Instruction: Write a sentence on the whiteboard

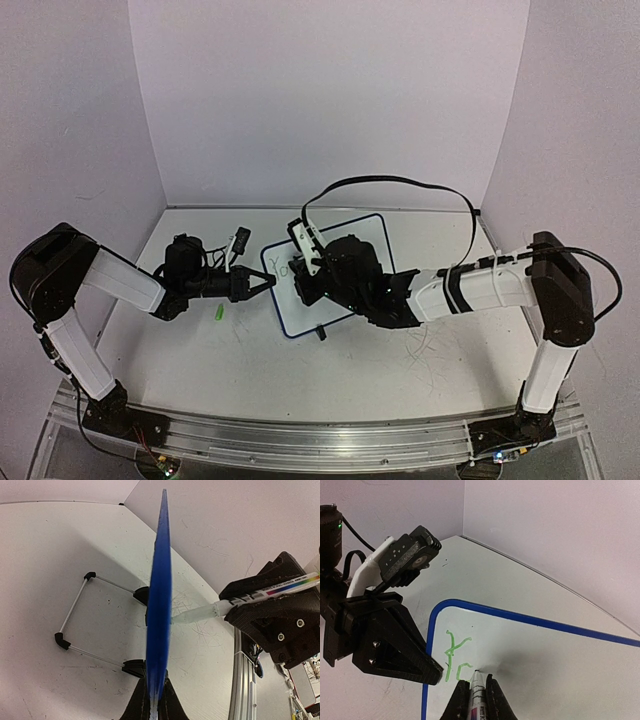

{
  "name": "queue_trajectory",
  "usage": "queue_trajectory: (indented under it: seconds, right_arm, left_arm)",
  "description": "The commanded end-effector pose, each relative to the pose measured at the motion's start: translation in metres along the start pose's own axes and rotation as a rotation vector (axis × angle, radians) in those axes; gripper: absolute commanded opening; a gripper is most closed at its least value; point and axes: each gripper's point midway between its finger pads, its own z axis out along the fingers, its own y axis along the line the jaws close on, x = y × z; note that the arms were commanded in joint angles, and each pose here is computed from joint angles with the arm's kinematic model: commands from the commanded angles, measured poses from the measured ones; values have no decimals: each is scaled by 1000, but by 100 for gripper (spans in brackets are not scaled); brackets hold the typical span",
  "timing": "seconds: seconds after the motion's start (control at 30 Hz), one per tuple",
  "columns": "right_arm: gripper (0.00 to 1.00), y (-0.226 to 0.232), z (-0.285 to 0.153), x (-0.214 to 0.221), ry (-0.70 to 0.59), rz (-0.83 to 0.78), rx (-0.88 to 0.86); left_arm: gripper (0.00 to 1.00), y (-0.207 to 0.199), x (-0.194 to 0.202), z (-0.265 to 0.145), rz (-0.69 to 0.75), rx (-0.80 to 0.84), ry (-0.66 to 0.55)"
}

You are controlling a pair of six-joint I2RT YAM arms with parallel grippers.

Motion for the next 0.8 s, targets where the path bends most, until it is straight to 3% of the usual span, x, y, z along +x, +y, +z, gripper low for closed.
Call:
queue_trajectory:
  seconds: [0.0,0.5,0.77]
  right_arm:
    - [0,-3,5,-18,-44,21,7]
    - [0,7,8,-15,-33,25,-27]
    - [0,9,-29,-41,-97,43,-101]
  left_arm:
    - [0,-14,-1,3,36,57,14]
    - [0,-13,-2,3,35,55,13]
    - [0,-9,2,3,40,38,15]
